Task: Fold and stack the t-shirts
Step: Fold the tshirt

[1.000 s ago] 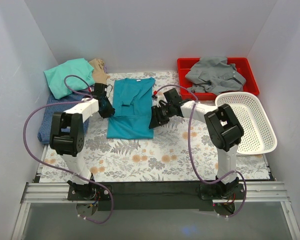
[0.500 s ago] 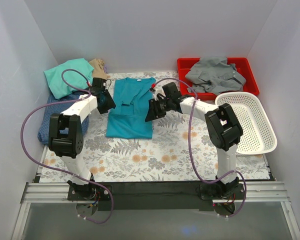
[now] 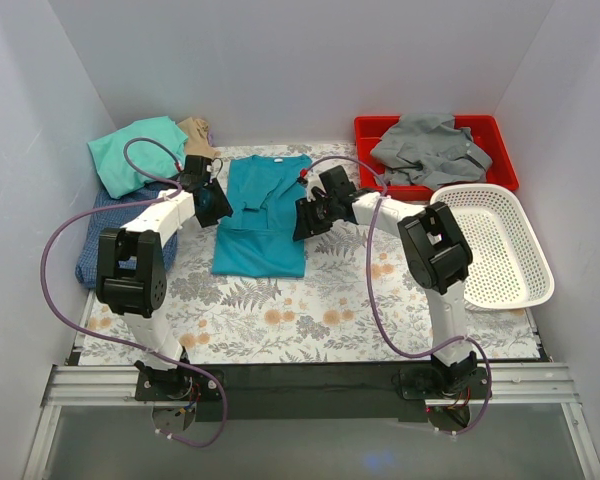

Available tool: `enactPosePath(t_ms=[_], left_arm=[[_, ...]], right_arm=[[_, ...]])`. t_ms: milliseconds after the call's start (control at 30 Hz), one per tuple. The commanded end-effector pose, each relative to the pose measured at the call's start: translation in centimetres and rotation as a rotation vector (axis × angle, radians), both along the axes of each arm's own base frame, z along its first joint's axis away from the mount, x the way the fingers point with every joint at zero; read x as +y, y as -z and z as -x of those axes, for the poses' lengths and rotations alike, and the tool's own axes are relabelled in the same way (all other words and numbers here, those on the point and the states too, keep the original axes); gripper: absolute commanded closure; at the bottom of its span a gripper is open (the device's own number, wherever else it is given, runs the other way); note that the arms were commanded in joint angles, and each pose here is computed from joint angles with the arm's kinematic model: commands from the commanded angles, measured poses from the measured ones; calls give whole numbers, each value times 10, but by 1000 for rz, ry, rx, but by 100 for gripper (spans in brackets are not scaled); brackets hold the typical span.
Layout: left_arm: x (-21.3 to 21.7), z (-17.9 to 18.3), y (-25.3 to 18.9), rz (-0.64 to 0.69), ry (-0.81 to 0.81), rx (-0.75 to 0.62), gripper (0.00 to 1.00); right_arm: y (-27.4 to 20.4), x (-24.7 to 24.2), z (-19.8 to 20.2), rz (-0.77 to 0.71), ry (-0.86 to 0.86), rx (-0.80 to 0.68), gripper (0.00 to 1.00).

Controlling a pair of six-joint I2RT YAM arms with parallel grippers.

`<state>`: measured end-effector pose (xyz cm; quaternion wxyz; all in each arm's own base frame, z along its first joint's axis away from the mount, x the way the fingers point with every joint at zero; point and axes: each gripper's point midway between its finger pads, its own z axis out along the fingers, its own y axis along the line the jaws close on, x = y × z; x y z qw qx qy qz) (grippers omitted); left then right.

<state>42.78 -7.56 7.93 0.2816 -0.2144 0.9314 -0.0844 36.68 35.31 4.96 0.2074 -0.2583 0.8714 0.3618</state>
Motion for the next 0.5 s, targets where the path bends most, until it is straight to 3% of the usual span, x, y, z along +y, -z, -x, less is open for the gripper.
enactPosePath(t_ms=[0,267,333,400,467], left_arm=[[0,0,-3,2,22,-16,58],[-1,0,-1,4,28,-14,59],[-2,1,2,6,29,-8,59],[-2,1,3,5,29,-6,59],[-1,1,6,3,28,1,60]], right_arm=[[-2,-3,-20,47,9,-85,54],[9,-3,-24,63,1,-81,57],[9,-3,-25,64,1,-83,82],[7,-5,-26,67,7,-90,98],[4,-7,-29,73,17,-105,99]])
